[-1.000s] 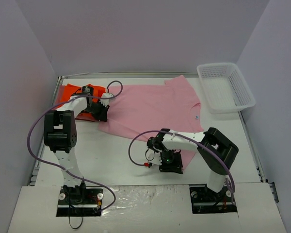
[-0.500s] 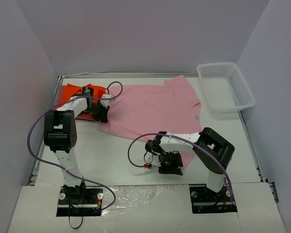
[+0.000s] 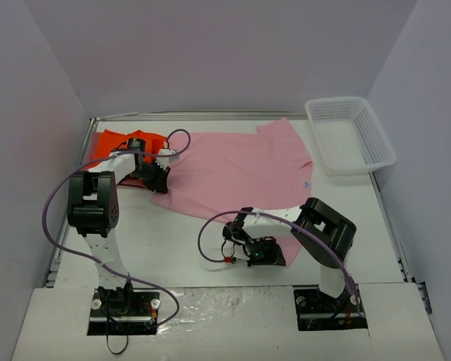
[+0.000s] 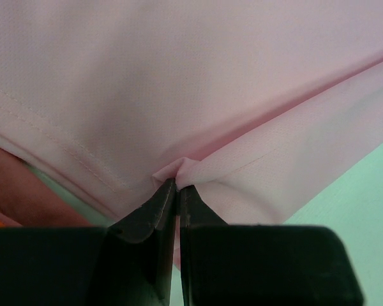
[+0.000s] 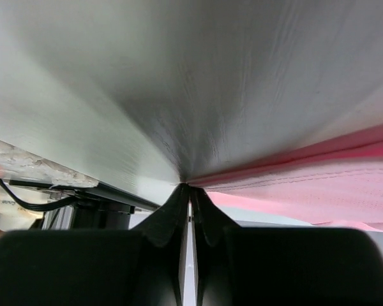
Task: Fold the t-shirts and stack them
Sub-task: Grap the side of the flattened tshirt closest away from the robot with both arms
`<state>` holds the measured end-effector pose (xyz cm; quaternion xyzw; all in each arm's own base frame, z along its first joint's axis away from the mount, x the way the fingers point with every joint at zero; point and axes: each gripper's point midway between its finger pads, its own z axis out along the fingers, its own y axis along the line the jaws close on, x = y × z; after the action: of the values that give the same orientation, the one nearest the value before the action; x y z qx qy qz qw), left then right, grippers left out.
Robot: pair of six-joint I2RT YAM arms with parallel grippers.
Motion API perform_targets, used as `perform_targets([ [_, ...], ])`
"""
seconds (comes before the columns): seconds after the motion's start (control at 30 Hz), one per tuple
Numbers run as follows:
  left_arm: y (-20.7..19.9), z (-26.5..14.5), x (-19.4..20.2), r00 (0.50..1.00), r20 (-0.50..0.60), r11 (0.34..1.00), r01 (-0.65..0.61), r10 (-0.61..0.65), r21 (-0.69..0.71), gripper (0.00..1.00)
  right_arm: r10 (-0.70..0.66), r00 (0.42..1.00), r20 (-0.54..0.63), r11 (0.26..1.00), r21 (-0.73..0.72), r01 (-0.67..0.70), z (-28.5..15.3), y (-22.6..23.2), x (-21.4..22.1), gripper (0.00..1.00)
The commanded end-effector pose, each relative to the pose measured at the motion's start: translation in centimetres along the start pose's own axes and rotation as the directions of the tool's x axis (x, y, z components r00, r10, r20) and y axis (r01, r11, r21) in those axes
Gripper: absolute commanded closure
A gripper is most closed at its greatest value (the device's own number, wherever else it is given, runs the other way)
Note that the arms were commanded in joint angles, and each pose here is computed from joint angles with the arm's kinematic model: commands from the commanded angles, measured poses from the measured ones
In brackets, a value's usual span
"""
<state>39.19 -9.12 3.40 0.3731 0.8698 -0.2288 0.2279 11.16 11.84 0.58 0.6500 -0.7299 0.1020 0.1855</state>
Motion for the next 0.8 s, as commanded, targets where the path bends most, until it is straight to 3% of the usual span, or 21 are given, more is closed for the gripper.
perform_targets([
  [0.0, -0.6, -1.7, -1.3, 0.998, 0.049, 0.999, -0.037, 0.037, -0.004, 0.98, 0.005, 1.0, 0.011, 1.0, -0.01, -0.005, 0.2, 0.3, -0.6, 1.0],
  [0.33, -2.1, -3.7, -1.5, 0.994, 0.067, 0.997, -0.081, 0.082, -0.019, 0.97, 0.013, 0.996, 0.084, 1.0, 0.008, -0.013, -2.1, 0.3, 0.2, 1.0],
  [0.63, -7.7, -5.8, 1.3, 0.982, 0.036, 0.982, -0.188, 0.188, 0.008, 0.98, 0.101, 0.963, 0.251, 0.993, -0.087, -0.082, -7.5, -0.7, 3.2, 1.0],
  [0.77, -9.6, -7.0, 2.5, 0.969, 0.018, 0.969, -0.247, 0.247, -0.02, 0.98, 0.112, 0.961, 0.252, 0.99, -0.115, -0.085, -8.1, -0.1, 4.7, 1.0],
])
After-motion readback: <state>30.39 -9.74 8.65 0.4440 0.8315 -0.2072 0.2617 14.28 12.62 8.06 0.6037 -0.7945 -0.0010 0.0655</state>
